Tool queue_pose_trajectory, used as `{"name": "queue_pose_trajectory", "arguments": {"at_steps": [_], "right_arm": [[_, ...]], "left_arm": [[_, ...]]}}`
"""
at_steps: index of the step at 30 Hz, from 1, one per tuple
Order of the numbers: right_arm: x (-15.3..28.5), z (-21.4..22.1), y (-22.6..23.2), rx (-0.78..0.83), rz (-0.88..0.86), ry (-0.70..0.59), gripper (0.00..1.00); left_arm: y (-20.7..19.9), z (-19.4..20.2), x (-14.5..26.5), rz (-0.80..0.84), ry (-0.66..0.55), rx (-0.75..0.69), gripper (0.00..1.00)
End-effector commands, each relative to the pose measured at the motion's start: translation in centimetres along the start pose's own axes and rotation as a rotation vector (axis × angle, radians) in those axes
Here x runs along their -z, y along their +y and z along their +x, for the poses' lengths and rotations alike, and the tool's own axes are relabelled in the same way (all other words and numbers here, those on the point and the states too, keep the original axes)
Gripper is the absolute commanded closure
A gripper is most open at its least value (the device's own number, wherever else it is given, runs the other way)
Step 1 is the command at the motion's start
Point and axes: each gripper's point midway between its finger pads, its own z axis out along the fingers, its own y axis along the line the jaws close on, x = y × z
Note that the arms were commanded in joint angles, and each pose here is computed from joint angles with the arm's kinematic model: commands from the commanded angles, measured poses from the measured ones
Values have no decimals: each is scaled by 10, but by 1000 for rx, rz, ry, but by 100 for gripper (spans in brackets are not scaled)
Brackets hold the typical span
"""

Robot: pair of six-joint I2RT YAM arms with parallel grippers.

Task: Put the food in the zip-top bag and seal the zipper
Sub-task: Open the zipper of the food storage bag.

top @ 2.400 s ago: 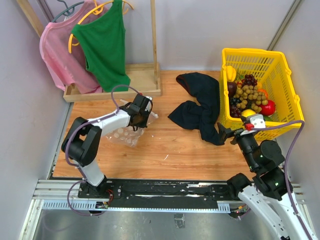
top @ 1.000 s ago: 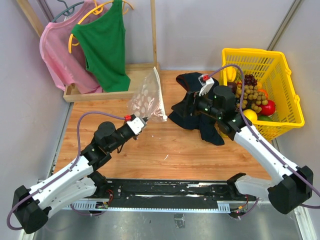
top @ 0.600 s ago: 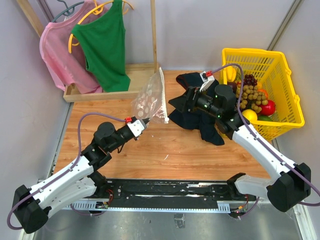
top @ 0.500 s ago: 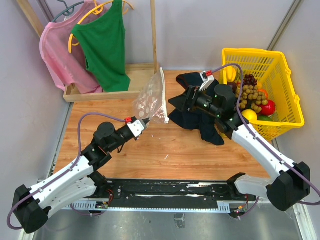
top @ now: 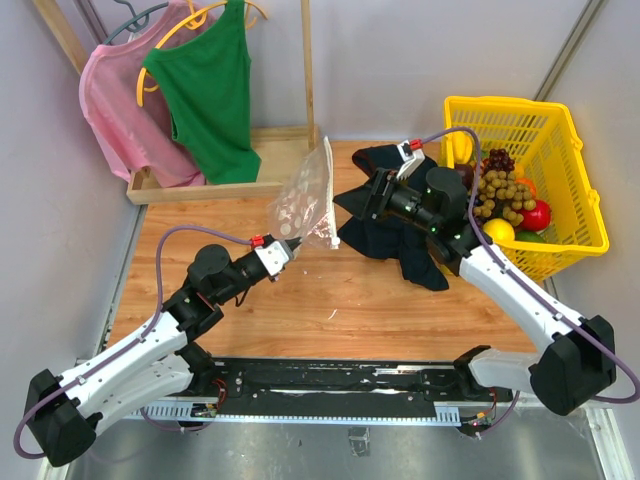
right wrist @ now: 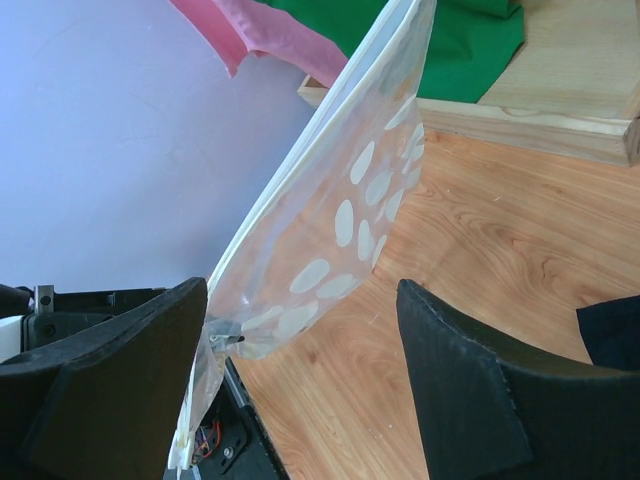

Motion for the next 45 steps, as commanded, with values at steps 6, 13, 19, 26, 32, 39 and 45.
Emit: {"name": "queue_pose_trajectory", "arguments": {"at_steps": [6, 13, 19, 26, 32, 39, 45], "right_arm": [[-7, 13, 13, -26, -69, 39, 26], [-9, 19, 10, -38, -66, 56, 33], [-12, 27, 21, -37, -112, 98, 35], [-15, 37, 33, -22, -152, 156, 36], [-18, 43, 29, -5, -137, 185, 46], [-15, 45, 15, 67, -55, 202, 74], [-4, 34, 10, 172, 18, 185, 99]], "left_arm": [[-3, -9, -1, 11, -42, -15, 100], [-3, -9, -1, 13, -43, -14, 100], [-4, -8, -2, 16, -38, -13, 100], [-7, -4, -4, 30, -25, -14, 100], [-12, -2, -5, 53, -18, -14, 100], [-18, -1, -5, 80, -17, -16, 100], [-14, -11, -3, 65, -35, 19, 83]]}}
